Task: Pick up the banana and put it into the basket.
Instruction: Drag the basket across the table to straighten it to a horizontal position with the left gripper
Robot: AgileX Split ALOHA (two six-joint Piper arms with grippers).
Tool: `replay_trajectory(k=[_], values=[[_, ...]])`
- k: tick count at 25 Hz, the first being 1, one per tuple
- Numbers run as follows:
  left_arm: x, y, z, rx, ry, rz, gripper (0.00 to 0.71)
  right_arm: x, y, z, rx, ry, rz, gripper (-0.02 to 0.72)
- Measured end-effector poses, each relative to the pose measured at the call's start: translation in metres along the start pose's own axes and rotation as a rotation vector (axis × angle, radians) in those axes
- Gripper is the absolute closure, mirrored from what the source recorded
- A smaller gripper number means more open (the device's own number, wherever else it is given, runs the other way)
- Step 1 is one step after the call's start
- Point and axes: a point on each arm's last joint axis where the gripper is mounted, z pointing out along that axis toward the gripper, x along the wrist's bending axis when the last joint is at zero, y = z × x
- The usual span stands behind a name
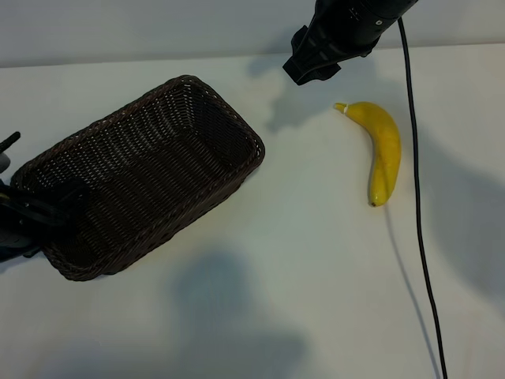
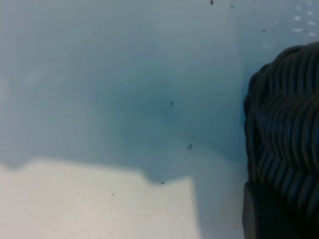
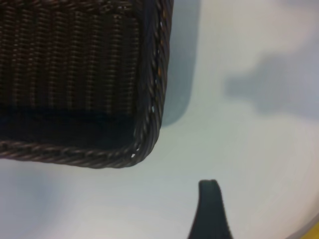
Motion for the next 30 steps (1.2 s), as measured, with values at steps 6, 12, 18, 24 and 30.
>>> replay_trajectory(k=[6,12,18,24,30], values=[[-0.006,0.0,-0.001,0.042,-0.043,0.094,0.538,0.0,0.0,0.0,-0.001,0.001,0.0,0.169],[-0.022,0.007,-0.005,0.102,-0.124,0.247,0.541,0.001,-0.001,0.0,0.013,0.007,0.0,0.169],[-0.04,0.022,-0.014,0.105,-0.186,0.33,0.541,0.001,-0.002,0.0,0.024,0.012,0.012,0.169],[-0.056,0.04,-0.025,0.117,-0.216,0.472,0.541,0.001,-0.002,0.0,0.024,0.012,0.016,0.169],[-0.068,0.053,-0.017,0.168,-0.229,0.524,0.541,0.001,-0.002,0.0,0.024,0.012,0.022,0.169]])
